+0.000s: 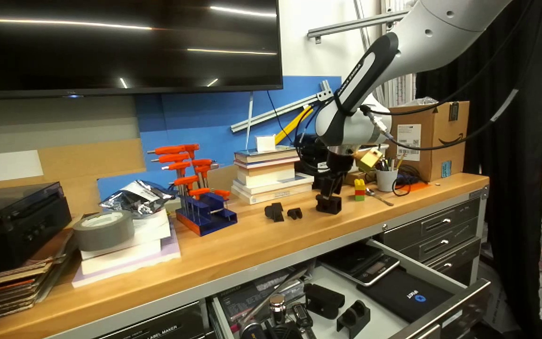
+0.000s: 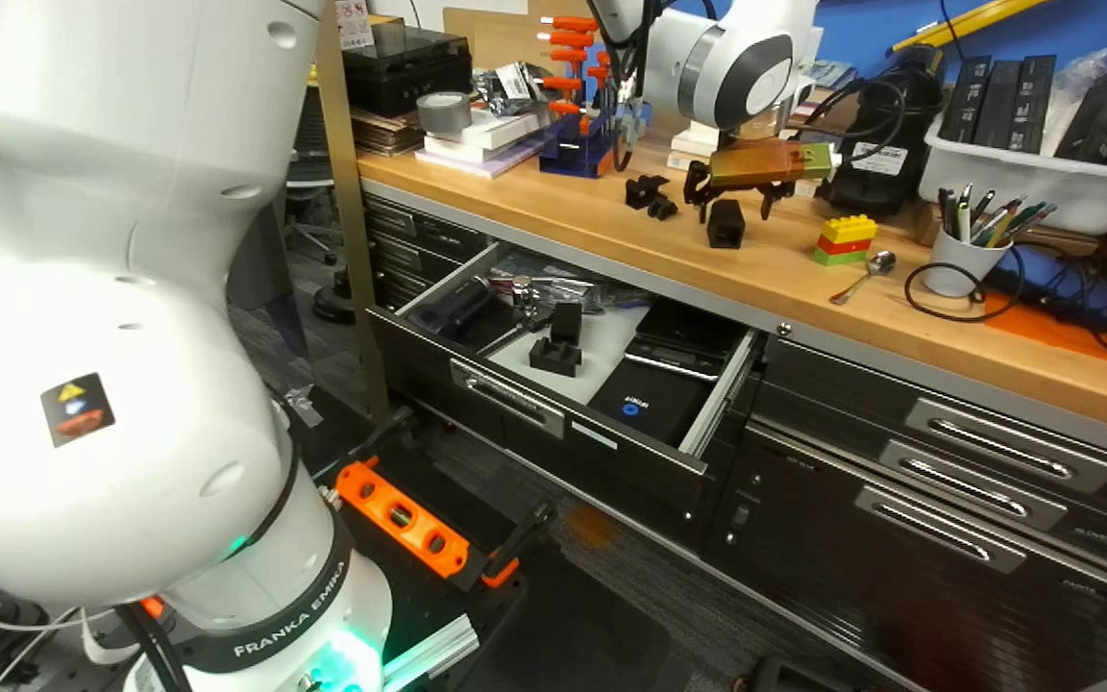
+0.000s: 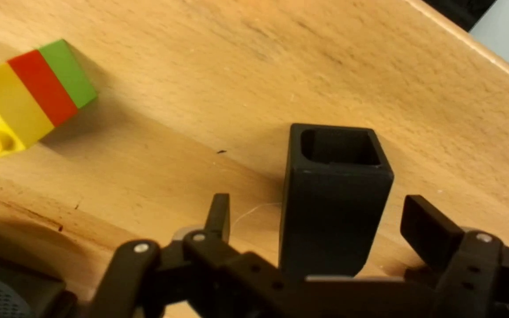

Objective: Place the black objects on the counter inside the open drawer and close the drawer

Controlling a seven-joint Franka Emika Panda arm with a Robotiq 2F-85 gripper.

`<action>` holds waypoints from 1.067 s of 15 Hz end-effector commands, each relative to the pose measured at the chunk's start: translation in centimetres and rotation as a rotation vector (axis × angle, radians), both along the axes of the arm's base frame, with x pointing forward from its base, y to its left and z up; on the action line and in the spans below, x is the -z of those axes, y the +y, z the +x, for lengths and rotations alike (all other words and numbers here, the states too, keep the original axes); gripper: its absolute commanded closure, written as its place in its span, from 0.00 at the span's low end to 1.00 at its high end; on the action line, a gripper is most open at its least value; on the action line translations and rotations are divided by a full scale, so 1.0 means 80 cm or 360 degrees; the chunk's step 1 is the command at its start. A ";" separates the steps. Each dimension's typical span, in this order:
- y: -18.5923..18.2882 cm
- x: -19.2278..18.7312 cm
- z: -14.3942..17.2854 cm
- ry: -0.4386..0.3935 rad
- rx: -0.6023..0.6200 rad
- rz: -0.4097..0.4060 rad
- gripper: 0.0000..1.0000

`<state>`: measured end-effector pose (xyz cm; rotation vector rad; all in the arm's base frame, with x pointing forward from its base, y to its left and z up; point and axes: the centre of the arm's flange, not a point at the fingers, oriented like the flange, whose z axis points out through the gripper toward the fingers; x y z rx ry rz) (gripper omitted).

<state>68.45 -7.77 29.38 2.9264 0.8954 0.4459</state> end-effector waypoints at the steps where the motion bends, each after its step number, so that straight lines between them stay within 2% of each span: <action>1: -0.001 -0.004 0.017 0.0033 -0.0027 0.0039 0.00; 3: 0.000 0.000 0.019 0.0057 -0.0032 0.0043 0.00; 4: 0.000 0.002 0.019 0.0067 -0.0025 0.0039 0.25; 5: 0.000 0.005 0.019 0.0078 -0.0020 0.0032 0.26; 6: 0.001 0.008 0.019 0.0099 -0.0017 0.0032 0.32; 11: -0.003 0.020 0.010 0.0181 0.0006 0.0050 0.72; 12: -0.002 0.018 0.007 0.0189 0.0017 0.0051 0.75; 16: 0.005 0.015 -0.014 0.0246 0.0071 0.0053 0.75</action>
